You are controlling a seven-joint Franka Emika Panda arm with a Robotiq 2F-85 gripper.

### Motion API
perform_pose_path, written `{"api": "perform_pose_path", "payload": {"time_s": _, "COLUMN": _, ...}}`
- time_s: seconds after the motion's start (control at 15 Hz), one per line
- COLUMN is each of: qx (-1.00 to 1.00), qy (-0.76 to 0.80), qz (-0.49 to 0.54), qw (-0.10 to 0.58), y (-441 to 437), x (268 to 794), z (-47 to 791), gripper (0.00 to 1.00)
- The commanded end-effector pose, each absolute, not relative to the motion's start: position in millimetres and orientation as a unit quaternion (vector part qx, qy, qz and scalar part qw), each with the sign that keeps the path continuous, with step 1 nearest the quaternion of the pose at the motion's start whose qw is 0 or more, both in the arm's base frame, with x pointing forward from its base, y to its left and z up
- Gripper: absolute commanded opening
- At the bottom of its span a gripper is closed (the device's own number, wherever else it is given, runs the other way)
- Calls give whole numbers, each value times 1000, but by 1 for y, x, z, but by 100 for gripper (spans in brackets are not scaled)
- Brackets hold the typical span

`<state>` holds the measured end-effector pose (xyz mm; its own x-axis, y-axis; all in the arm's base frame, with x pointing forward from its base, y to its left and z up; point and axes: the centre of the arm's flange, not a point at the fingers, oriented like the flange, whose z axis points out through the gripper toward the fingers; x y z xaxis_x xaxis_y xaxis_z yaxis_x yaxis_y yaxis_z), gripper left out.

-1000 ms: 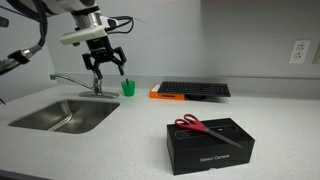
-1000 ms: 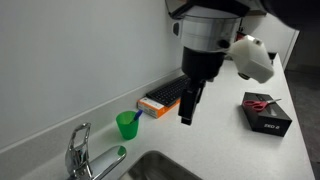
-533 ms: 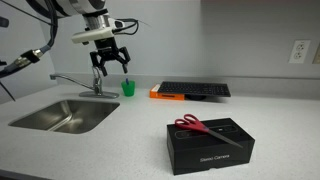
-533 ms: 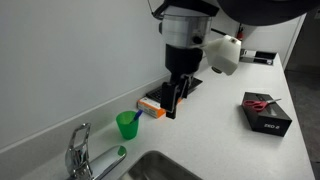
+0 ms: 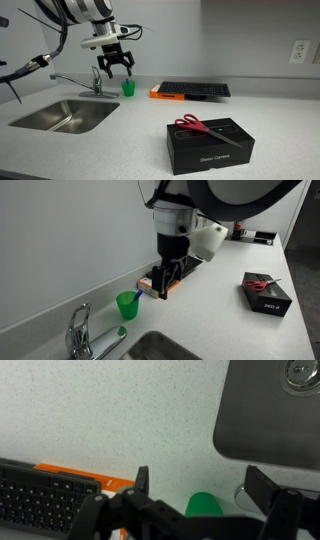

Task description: Pick up the pen from the green cup and put it on the countertop.

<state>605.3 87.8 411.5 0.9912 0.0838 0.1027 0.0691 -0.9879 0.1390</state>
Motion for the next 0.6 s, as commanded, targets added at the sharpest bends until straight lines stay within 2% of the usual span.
{"api": "perform_pose_path", "payload": {"time_s": 0.0, "qx": 997, "qy": 4, "qz": 45, "qw": 68, "y": 93, "x": 656, "z": 401, "gripper": 100}}
{"api": "perform_pose_path", "payload": {"time_s": 0.53, "qx": 997, "qy": -40, "qz": 33, "qw": 49, "y": 106, "x": 702, "z": 375, "gripper": 100}}
